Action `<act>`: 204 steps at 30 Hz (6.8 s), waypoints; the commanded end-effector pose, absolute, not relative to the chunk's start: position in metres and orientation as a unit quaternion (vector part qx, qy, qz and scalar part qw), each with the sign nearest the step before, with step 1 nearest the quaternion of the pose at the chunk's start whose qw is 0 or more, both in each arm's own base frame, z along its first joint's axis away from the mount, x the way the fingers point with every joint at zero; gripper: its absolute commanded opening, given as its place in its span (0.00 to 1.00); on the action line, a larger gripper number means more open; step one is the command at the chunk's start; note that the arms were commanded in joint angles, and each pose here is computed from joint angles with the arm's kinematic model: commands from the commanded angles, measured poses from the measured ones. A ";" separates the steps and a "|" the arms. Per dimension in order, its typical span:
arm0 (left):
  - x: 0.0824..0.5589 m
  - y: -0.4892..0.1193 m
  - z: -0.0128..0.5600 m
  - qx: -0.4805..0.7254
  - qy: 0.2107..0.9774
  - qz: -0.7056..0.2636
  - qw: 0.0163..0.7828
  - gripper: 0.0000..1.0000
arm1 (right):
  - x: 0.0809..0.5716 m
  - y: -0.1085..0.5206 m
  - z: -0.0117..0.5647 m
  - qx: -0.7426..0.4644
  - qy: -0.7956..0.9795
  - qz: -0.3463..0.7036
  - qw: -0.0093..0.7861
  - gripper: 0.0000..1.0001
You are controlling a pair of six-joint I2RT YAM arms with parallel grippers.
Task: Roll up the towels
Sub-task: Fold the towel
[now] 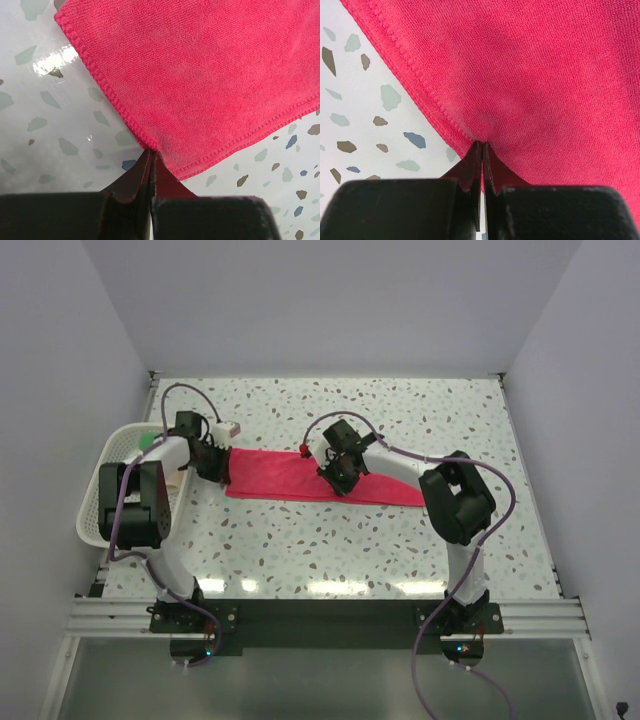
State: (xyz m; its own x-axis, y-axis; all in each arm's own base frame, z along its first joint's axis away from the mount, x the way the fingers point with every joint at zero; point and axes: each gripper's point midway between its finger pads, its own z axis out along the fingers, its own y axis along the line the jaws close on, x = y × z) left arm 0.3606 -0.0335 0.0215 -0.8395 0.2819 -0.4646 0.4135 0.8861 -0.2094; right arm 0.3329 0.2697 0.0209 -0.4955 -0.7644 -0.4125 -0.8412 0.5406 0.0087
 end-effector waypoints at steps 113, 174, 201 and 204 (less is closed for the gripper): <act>0.457 -0.083 0.016 0.203 0.941 -0.127 0.240 0.17 | 0.380 0.060 0.001 -0.323 0.941 0.001 0.101 0.22; 0.392 -0.087 0.095 0.241 0.914 -0.149 0.292 0.64 | 0.391 -0.063 0.031 -0.004 0.989 0.058 0.135 0.00; 0.397 -0.090 0.116 0.207 0.912 -0.182 0.306 1.00 | 0.371 0.130 0.054 -0.198 0.951 0.208 0.113 0.00; 0.398 -0.089 0.117 0.204 0.911 -0.178 0.310 1.00 | 0.374 0.143 0.051 -0.208 0.949 0.210 0.114 0.00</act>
